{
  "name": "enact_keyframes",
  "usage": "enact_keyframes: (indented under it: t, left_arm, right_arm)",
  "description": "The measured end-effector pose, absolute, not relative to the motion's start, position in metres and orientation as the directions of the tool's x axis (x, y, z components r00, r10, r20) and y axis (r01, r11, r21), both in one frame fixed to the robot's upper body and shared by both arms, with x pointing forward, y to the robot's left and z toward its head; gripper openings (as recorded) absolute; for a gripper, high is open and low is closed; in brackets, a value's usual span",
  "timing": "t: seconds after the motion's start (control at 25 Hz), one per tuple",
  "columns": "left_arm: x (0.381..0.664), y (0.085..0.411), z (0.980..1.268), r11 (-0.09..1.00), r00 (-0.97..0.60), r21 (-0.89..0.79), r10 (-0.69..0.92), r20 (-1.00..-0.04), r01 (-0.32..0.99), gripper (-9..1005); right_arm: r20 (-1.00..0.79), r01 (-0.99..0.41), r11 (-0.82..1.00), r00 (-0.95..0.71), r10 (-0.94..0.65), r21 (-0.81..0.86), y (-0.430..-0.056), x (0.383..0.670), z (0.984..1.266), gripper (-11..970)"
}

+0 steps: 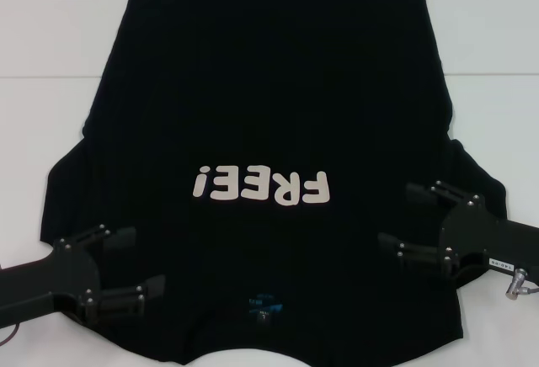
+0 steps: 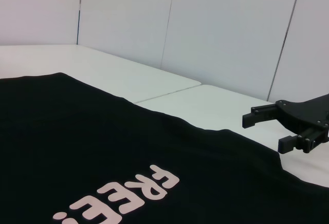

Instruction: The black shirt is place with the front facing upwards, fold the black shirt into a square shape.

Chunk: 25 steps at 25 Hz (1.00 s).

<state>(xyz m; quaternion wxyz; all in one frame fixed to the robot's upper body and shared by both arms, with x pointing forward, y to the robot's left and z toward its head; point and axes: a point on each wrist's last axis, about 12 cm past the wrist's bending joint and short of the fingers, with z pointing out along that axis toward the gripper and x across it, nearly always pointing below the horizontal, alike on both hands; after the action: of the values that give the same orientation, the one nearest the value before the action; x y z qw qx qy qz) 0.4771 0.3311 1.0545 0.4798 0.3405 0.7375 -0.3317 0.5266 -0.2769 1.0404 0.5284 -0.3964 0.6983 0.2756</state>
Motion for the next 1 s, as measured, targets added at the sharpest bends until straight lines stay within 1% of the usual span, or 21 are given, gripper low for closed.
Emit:
enact_keyframes:
  t: [0.48, 0.56, 0.64, 0.72, 0.76, 0.8, 0.88, 1.0]
  left_arm:
    - [0.479, 0.335, 1.051, 0.579, -0.326, -0.163, 0.189, -0.926, 0.799, 938]
    - [0.479, 0.336, 1.052, 0.588, -0.352, -0.196, 0.162, -0.922, 0.785, 937]
    - [0.483, 0.34, 1.057, 0.608, -0.414, -0.268, 0.11, -0.904, 0.747, 937]
    - [0.495, 0.349, 1.067, 0.638, -0.545, -0.406, 0.025, -0.838, 0.654, 937]
    - [0.495, 0.349, 1.067, 0.638, -0.545, -0.406, 0.025, -0.838, 0.654, 937]
    - [0.507, 0.358, 1.075, 0.645, -0.646, -0.512, -0.037, -0.763, 0.567, 937]
    - [0.523, 0.373, 1.091, 0.639, -0.749, -0.629, -0.122, -0.651, 0.442, 937]
    - [0.536, 0.382, 1.104, 0.631, -0.806, -0.694, -0.177, -0.565, 0.347, 936]
  right_arm:
    - [-0.957, -0.845, 0.533, -0.127, -0.262, -0.034, -0.277, 0.527, 1.04, 941]
    - [-0.957, -0.845, 0.533, -0.127, -0.262, -0.034, -0.277, 0.527, 1.04, 941]
    - [-0.957, -0.846, 0.533, -0.127, -0.261, -0.033, -0.276, 0.526, 1.04, 941]
    - [-0.957, -0.846, 0.532, -0.127, -0.26, -0.032, -0.276, 0.526, 1.04, 941]
    - [-0.957, -0.846, 0.532, -0.127, -0.26, -0.032, -0.276, 0.526, 1.04, 941]
    - [-0.957, -0.846, 0.532, -0.127, -0.26, -0.032, -0.276, 0.526, 1.04, 941]
    - [-0.957, -0.846, 0.532, -0.128, -0.259, -0.031, -0.276, 0.526, 1.04, 941]
    - [-0.957, -0.847, 0.531, -0.127, -0.259, -0.032, -0.276, 0.527, 1.04, 941]
